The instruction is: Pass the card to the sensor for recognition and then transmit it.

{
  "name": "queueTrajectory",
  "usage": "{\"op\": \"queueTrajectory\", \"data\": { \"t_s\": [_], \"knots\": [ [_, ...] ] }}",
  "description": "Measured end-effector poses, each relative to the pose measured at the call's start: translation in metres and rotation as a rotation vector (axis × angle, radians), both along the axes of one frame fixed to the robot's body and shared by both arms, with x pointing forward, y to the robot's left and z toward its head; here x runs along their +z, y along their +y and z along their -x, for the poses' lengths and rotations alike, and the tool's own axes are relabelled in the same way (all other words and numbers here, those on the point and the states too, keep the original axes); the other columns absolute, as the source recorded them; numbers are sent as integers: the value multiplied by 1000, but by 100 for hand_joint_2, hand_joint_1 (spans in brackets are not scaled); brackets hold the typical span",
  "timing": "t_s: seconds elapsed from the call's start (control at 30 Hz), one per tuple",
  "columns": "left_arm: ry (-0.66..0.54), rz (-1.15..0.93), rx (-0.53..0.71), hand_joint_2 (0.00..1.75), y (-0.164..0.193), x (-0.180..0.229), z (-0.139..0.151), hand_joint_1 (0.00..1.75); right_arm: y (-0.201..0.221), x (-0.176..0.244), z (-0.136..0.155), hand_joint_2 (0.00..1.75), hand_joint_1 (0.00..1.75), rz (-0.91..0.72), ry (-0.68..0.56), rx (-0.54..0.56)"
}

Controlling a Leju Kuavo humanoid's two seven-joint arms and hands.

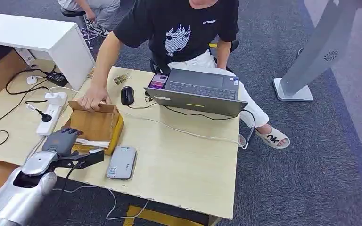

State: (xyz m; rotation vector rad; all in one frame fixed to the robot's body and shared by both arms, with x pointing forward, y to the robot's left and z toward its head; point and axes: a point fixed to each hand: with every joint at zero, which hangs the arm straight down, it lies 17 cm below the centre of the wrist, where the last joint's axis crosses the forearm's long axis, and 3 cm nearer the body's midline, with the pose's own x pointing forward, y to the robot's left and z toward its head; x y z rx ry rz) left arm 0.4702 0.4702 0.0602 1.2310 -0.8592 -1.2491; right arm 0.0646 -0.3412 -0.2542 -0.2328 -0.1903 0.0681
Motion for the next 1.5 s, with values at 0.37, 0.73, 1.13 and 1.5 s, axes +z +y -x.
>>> {"op": "queueTrajectory", "data": {
  "t_s": [0.37,0.73,1.13,1.5],
  "knots": [
    [6,1,-18,175,-6,-2,-1,175,-5,1,4,175,0,8,9,5],
    [12,-6,-31,175,-11,-2,-4,175,-5,1,5,175,0,8,11,2],
    [15,-12,-40,175,-14,-1,-5,175,-5,1,5,175,0,8,11,1],
    [11,-18,-43,175,-17,1,-7,58,-6,1,5,175,0,12,10,8]
  ]
}}
